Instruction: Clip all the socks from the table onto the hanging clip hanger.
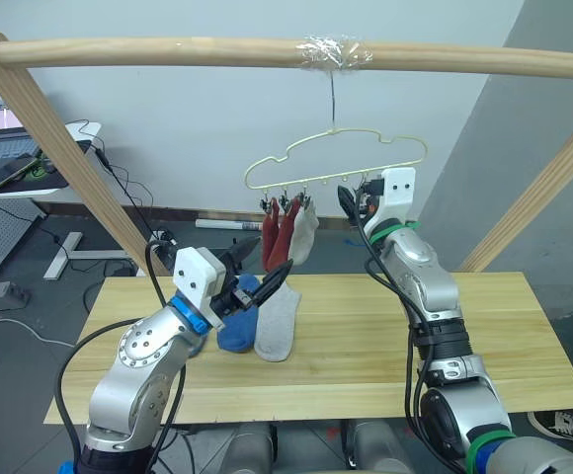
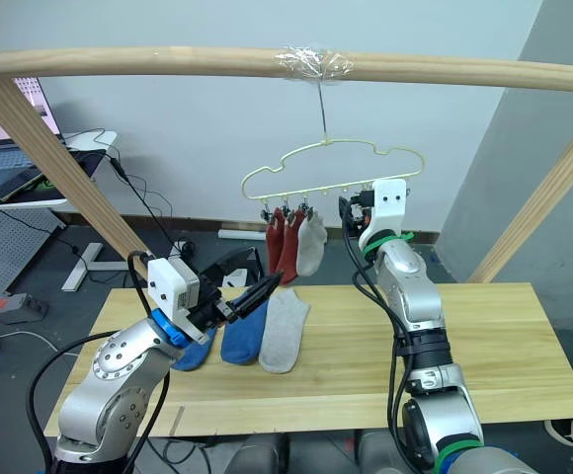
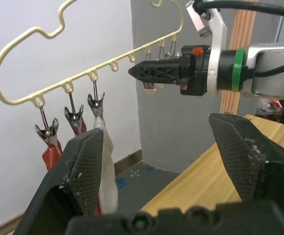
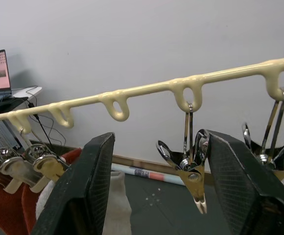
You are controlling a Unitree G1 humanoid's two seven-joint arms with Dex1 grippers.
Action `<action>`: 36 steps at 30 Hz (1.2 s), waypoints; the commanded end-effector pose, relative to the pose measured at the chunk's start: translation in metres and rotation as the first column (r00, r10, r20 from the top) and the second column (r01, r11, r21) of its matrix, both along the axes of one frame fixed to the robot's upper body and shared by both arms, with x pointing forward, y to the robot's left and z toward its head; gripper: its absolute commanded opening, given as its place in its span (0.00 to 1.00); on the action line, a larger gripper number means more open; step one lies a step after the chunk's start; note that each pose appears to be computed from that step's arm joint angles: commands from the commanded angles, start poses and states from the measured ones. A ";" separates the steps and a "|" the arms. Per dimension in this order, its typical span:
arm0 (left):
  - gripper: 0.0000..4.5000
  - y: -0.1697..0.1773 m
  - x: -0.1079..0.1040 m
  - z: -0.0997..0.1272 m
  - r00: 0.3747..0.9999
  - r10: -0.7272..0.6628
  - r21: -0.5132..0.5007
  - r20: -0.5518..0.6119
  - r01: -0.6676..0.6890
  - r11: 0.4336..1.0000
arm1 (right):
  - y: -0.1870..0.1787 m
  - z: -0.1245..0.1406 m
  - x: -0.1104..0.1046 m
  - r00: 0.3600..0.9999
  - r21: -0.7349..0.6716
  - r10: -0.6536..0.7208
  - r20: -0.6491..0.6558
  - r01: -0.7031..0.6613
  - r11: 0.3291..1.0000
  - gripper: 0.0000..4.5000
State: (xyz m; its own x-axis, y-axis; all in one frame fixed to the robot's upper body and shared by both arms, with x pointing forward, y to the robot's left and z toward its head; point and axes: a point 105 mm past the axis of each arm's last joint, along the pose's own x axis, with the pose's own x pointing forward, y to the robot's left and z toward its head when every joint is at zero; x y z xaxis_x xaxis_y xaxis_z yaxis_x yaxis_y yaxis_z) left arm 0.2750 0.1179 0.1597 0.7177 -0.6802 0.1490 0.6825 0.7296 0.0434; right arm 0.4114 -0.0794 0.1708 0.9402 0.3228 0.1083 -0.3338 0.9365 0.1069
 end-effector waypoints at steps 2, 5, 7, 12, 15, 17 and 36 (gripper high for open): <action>0.84 -0.003 -0.002 0.011 0.999 -0.009 -0.009 0.045 0.010 1.000 | 0.006 0.018 0.002 0.998 0.018 0.025 0.060 -0.027 0.999 0.66; 0.84 -0.001 -0.002 0.011 0.999 0.000 -0.009 0.048 0.000 1.000 | 0.006 0.017 0.003 0.998 0.019 0.026 0.059 -0.028 0.999 0.66; 0.84 -0.001 -0.002 0.012 0.999 0.001 -0.009 0.048 -0.001 1.000 | 0.006 0.017 0.003 0.998 0.020 0.026 0.063 -0.027 0.999 0.66; 0.84 -0.001 -0.002 0.011 0.999 0.003 -0.010 0.046 -0.003 1.000 | 0.006 0.019 0.004 0.997 0.021 0.021 0.072 -0.022 1.000 0.66; 0.84 0.000 -0.002 0.012 0.999 0.007 -0.016 0.047 -0.007 1.000 | 0.006 0.020 0.005 0.997 0.025 0.017 0.076 -0.019 1.000 0.66; 0.84 0.000 -0.002 0.013 0.999 0.001 -0.020 0.050 0.000 1.000 | 0.007 0.021 0.005 0.997 0.025 0.015 0.079 -0.017 1.000 0.66; 0.84 -0.003 -0.001 0.014 0.998 -0.012 -0.030 0.054 0.014 0.999 | 0.003 0.018 0.008 0.998 0.049 -0.002 0.056 -0.001 0.999 0.10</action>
